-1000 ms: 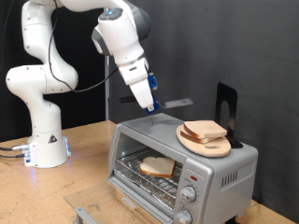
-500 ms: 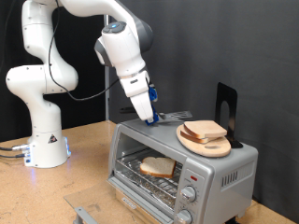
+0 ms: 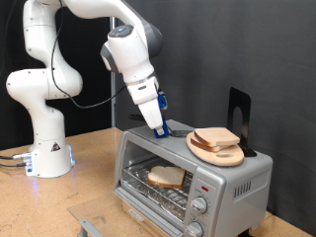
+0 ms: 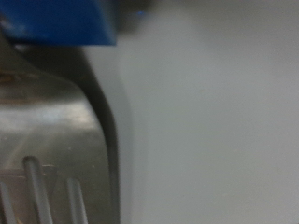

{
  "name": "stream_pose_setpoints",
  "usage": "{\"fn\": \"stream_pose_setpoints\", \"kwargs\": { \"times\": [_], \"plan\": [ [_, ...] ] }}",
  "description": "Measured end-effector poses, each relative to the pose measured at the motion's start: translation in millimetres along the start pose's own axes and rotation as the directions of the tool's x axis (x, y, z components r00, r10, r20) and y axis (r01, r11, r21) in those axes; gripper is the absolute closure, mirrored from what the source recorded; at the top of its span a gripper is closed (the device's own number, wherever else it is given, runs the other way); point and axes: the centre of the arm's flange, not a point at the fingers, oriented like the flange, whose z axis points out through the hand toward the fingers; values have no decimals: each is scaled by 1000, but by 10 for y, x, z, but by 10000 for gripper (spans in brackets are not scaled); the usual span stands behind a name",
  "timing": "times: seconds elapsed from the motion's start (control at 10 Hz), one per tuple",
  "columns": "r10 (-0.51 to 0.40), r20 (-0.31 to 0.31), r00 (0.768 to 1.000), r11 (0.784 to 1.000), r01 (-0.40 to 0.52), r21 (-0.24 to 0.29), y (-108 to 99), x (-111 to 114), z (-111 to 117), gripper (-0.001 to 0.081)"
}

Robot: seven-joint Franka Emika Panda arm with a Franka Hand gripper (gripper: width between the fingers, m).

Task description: Make a piece of toast with the oven

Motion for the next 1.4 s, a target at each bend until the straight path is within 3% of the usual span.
{"fn": "stream_pose_setpoints", "kwargs": {
  "times": [0.1,0.4,1.4],
  "plan": [
    [-20,-21,1000,1000,20,-13,-11,19,-7,10],
    [-55,-45,997,998,53,-41,-83,44,-1,1],
    [-141,6,990,985,141,-104,-429,-73,202,0]
  ]
}}
